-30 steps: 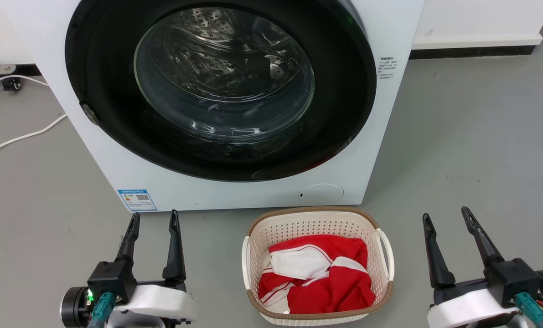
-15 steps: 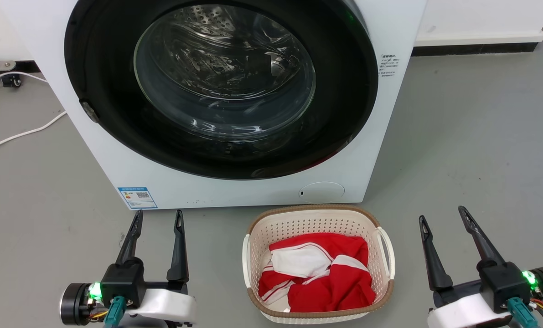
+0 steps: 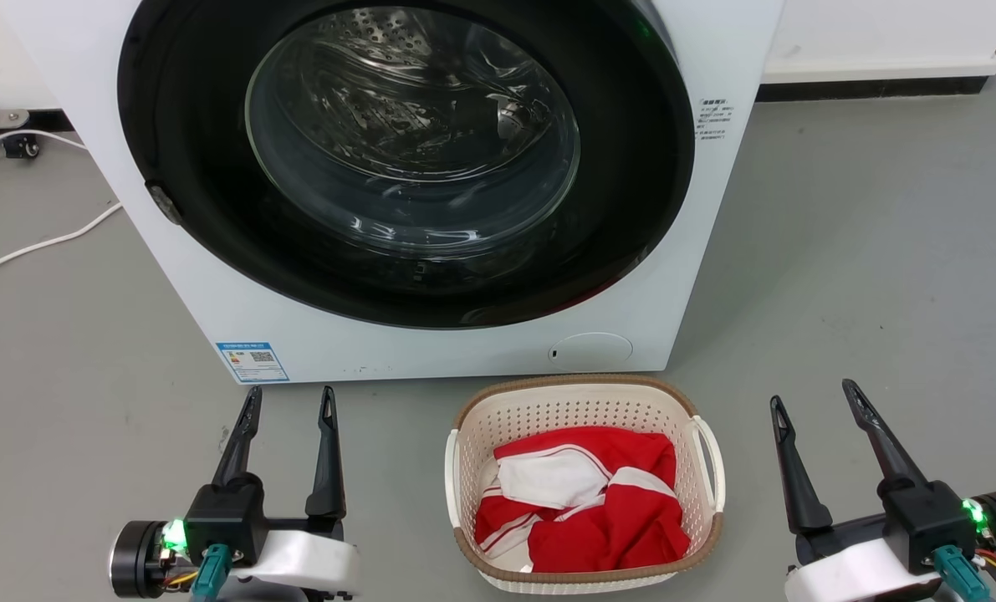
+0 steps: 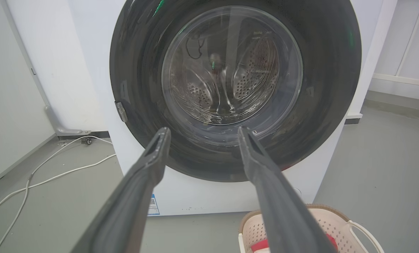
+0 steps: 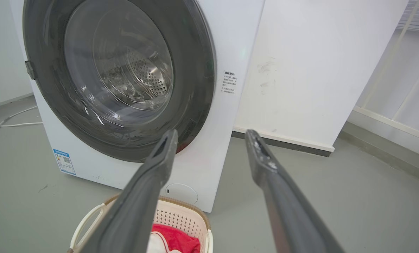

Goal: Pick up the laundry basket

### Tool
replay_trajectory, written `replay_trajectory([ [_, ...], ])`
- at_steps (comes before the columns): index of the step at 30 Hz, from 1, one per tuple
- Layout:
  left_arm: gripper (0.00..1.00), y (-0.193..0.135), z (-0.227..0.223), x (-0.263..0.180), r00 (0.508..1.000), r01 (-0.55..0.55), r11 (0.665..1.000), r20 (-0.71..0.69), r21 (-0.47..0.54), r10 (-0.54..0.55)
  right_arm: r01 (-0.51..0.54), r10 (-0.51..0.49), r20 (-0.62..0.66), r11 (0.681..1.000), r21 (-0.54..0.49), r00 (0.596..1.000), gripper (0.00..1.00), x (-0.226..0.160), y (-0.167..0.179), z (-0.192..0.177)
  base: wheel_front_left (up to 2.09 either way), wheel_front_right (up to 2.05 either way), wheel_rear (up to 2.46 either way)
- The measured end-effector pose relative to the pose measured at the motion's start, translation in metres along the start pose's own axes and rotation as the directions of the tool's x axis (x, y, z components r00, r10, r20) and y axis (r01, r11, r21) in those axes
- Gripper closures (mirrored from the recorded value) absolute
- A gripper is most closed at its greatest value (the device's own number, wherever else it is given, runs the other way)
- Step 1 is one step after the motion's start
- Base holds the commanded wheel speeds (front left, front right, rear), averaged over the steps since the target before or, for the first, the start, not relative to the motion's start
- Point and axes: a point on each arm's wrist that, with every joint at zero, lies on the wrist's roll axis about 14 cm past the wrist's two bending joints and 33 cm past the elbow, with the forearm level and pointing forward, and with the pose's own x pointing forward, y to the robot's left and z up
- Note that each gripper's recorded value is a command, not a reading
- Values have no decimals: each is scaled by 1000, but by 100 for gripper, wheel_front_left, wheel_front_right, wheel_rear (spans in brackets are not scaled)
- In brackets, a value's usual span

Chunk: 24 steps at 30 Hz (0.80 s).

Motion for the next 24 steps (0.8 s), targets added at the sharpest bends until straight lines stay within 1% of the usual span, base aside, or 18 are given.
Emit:
replay_trajectory([
  [8,0,0,-2,0,1000,0,1000,-5,-1,0,1,-1,-2,1000,3,1000,0,0,0,-1,0,0,0],
  [12,0,3,-15,-1,999,-16,1000,-47,-6,16,6,-6,-10,1000,5,1000,0,1,-2,-3,0,0,0],
  [17,0,-1,-27,8,997,-1,1000,-78,-14,0,24,-24,-25,1000,6,999,0,8,-9,-10,0,0,0],
  [21,0,-7,-42,22,993,28,999,-116,-27,-31,27,-28,-65,1000,-7,997,0,18,-13,-25,0,0,0],
  [24,0,-15,-64,31,982,67,996,-175,-53,-75,13,-16,-114,1000,-25,993,0,28,-12,-43,0,0,0],
])
